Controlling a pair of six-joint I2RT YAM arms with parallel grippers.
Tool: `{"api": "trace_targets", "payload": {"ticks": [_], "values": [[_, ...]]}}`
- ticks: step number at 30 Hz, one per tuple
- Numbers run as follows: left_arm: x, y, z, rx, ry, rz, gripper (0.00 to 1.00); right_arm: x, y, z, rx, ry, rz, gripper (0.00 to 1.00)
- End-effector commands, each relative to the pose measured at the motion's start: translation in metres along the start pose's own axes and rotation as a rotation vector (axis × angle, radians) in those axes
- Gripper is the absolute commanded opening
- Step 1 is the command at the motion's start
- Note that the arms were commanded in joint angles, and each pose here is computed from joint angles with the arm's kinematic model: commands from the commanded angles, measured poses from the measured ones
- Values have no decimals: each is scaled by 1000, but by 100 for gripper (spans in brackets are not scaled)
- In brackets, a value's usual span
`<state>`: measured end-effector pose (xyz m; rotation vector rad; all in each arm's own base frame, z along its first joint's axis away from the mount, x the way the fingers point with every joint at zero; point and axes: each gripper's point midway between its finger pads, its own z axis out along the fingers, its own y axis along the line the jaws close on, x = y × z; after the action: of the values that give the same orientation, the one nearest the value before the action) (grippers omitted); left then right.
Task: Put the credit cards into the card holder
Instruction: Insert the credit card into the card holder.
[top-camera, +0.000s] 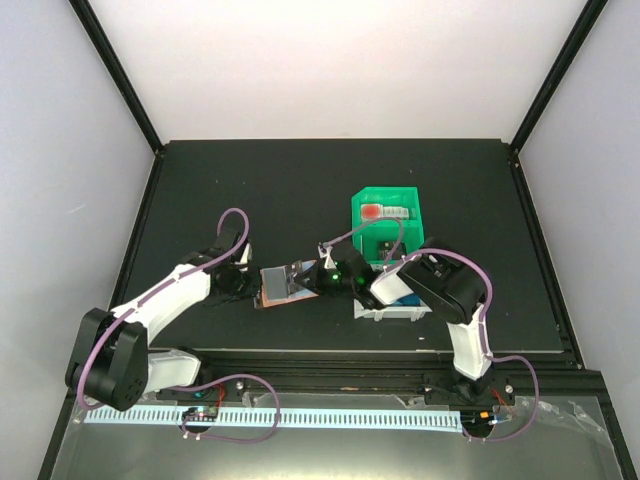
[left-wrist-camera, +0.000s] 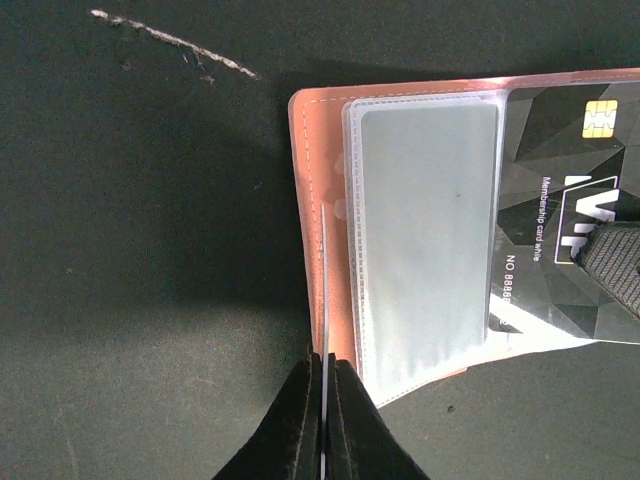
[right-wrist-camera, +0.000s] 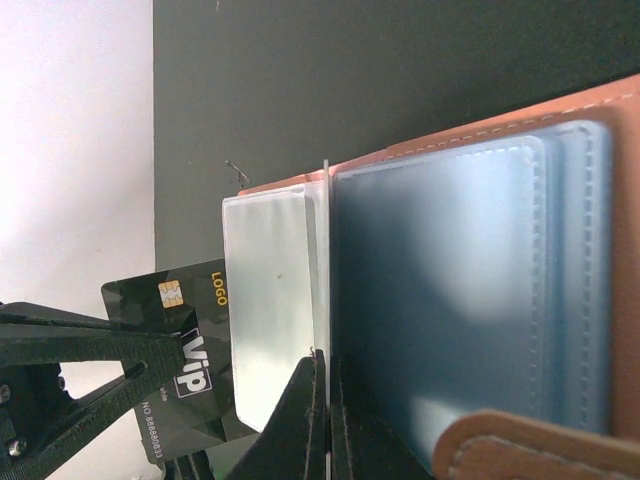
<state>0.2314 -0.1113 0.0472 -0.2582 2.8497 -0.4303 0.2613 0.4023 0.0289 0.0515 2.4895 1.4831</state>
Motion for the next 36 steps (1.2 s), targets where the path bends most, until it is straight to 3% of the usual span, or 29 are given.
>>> {"api": "trace_targets", "payload": {"ticks": [1,25,36], "values": [[5,0,7,13,28,10,2,12,2,7,-13,49,-17,1],[6,0,8,15,32,13,2,27,10,18,-49,148,33,2],[-4,4,-11,-18,-44,7,1,26,-1,18,50,158,97,2]]}}
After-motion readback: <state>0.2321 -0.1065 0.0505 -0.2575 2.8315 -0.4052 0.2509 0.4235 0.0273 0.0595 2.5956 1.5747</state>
